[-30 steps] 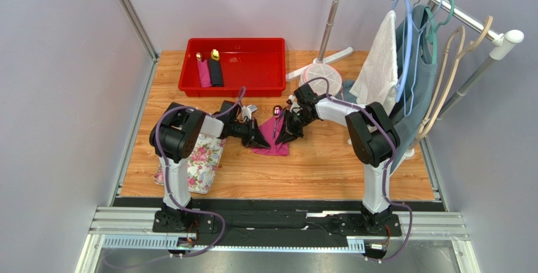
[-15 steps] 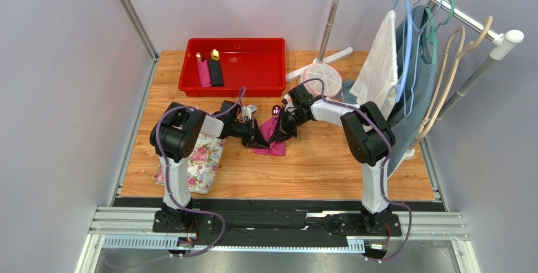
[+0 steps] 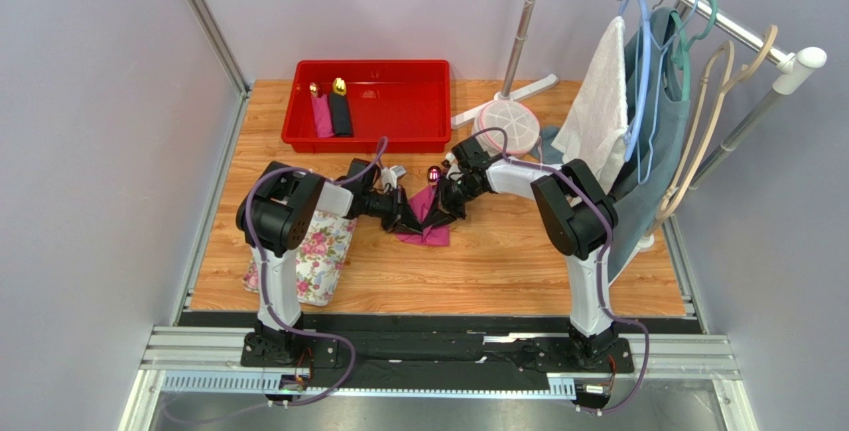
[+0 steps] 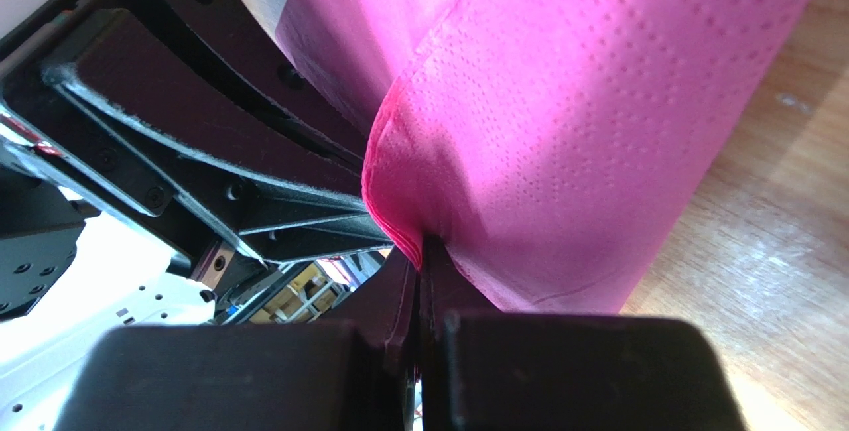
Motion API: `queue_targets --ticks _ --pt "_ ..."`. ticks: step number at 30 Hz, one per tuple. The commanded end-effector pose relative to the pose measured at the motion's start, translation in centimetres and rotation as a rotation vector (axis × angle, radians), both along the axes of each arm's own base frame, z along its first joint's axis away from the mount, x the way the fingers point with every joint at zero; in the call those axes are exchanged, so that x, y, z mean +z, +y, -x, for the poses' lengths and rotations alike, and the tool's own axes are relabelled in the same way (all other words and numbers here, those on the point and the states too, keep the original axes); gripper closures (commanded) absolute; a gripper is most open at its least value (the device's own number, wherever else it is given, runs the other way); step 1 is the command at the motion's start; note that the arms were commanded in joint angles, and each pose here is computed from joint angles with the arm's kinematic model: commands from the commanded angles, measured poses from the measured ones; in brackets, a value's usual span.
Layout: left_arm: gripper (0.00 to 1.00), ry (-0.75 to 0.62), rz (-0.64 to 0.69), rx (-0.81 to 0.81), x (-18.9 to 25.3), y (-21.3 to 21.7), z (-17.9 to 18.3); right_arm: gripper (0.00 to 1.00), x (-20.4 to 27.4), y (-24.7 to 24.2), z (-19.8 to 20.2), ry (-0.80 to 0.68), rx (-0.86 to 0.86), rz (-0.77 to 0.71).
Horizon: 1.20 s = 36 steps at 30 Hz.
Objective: Place the utensils on the paper napkin and roll it up
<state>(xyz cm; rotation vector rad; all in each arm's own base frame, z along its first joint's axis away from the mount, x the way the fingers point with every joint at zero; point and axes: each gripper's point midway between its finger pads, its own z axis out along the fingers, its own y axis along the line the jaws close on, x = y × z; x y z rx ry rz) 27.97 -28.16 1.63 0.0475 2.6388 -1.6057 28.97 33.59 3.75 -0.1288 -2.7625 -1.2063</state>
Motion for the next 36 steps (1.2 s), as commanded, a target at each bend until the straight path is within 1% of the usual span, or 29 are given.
queue_targets --ticks 1,7,13,15,18,19,21,29,36 --pt "0.94 -0.092 0.006 0.000 2.6 -0.1 -0.9 1.00 -1.3 0.1 0.1 0.004 -0.003 0.013" --pt "0.91 -0.122 0.020 -0.007 4.4 0.4 -0.5 1.00 -2.9 -1.4 0.2 0.016 -0.032 0.094" --pt "0.88 -0.146 0.021 -0.002 5.4 1.2 0.0 1.00 -2.9 -1.1 0.0 0.017 -0.030 0.084" --pt "0.89 -0.127 -0.013 0.017 4.6 2.1 -0.1 1.00 -2.5 -0.9 -0.2 0.008 -0.031 0.076" --pt "0.95 -0.086 -0.072 0.038 2.7 3.3 -0.3 1.00 -1.6 -0.6 -0.6 -0.010 -0.031 0.058" --pt "0.96 -0.092 -0.078 0.039 2.5 3.3 -0.6 1.00 -1.4 -0.5 -0.6 -0.013 -0.030 0.053" --pt "0.98 -0.047 -0.101 0.036 1.4 3.5 -0.1 1.00 -1.0 -0.4 -0.7 -0.015 -0.034 0.046" --pt "1.00 0.023 -0.167 0.035 -1.2 4.1 0.2 1.00 1.0 0.6 -0.8 -0.021 -0.044 0.008" --pt "1.00 0.027 -0.184 0.032 -1.7 4.3 0.4 1.00 1.6 1.5 -0.7 0.001 -0.050 -0.011"
